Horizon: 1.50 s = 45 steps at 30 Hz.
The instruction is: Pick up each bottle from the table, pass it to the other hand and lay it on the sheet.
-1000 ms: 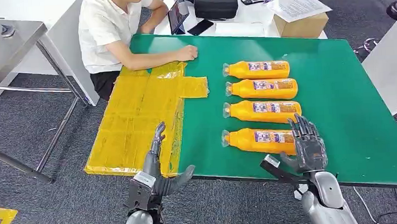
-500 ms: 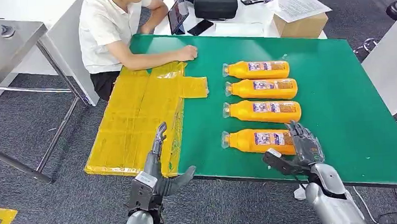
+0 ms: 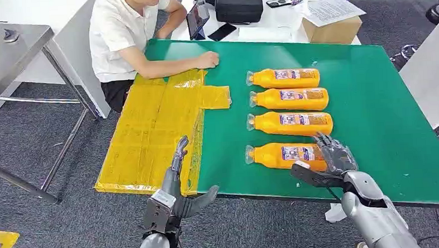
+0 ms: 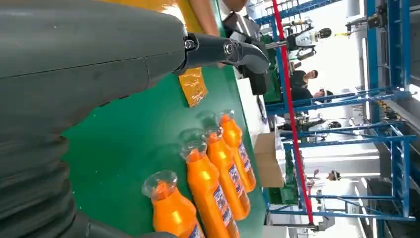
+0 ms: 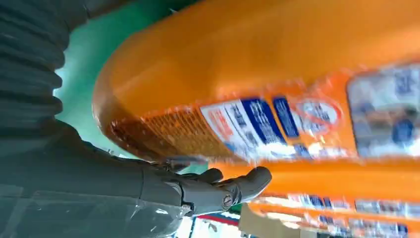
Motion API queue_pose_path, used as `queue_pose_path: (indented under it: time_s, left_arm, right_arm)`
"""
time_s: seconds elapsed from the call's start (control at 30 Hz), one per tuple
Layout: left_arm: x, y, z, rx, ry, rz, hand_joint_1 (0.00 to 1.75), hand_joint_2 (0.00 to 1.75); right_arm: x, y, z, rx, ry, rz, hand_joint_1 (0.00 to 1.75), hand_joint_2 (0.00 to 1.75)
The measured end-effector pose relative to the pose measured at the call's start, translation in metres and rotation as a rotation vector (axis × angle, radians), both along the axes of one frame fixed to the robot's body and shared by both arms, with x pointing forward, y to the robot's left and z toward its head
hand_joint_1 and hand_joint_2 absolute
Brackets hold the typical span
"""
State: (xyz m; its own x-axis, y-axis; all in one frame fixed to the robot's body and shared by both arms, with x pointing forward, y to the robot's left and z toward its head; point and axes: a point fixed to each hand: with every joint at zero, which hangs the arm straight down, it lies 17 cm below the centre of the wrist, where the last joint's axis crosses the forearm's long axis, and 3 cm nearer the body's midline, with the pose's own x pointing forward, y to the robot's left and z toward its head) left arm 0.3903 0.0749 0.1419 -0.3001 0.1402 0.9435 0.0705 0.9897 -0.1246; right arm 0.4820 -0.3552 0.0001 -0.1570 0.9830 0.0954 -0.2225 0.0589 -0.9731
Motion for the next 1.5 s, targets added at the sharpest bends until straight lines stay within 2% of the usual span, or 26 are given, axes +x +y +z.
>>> queue_pose_path:
  time_s: [0.3, 1.5]
  left_arm:
    - [0.0, -0.008, 0.007, -0.005, -0.015, -0.035, 0.0, 1.75]
    - [0.0, -0.011, 0.009, -0.008, -0.018, -0.045, 0.0, 1.75]
  right_arm:
    - [0.0, -0.013, -0.007, -0.06, 0.124, 0.059, 1.75, 1.75]
    - [-0.003, -0.031, -0.008, -0.102, 0.164, 0.076, 1.75, 1.75]
